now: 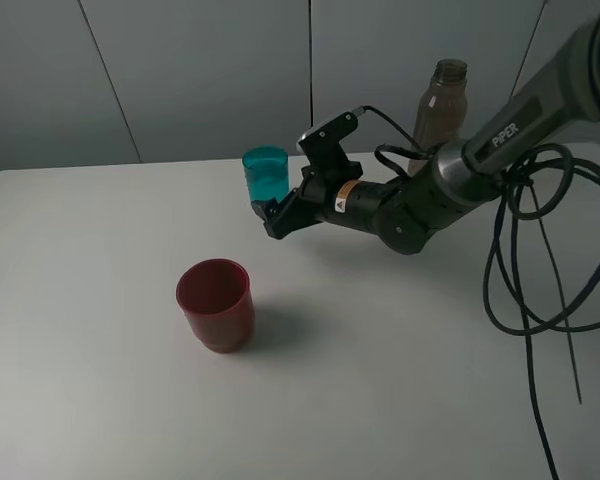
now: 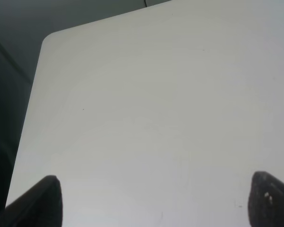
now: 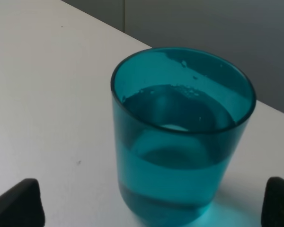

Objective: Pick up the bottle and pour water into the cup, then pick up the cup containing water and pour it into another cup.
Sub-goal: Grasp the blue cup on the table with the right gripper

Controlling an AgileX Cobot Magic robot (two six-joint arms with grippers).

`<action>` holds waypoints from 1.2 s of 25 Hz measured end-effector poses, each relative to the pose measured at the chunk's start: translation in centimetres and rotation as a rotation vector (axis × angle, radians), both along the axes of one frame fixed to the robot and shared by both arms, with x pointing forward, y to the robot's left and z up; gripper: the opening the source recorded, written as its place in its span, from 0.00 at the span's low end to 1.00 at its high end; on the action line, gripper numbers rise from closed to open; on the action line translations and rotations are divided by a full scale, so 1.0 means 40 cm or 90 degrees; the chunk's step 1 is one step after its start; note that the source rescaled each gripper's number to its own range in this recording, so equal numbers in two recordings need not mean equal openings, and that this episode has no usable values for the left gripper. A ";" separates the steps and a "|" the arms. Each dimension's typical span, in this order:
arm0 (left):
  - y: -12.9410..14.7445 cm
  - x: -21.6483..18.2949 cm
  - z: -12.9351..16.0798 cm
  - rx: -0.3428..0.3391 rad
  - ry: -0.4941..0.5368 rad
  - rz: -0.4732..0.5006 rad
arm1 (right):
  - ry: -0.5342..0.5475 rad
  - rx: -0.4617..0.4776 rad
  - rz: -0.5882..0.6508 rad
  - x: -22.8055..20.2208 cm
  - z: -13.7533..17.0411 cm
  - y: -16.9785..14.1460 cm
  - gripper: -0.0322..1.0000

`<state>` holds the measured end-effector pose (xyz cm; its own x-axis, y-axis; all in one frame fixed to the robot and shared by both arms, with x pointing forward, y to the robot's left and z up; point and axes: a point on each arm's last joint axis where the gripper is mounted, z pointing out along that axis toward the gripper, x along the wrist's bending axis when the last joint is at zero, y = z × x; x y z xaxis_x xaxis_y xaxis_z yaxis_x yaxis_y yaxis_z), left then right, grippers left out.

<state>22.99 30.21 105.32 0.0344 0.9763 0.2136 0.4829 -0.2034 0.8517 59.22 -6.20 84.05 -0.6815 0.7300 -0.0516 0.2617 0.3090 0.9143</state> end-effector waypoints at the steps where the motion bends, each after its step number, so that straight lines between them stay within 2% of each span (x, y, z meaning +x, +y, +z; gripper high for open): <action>1: 0.000 0.000 0.000 0.000 0.000 0.000 | 0.000 0.000 0.000 0.003 -0.005 0.002 1.00; 30: 0.000 0.000 0.000 0.000 0.000 0.000 | -0.040 0.028 -0.001 0.111 -0.073 0.069 1.00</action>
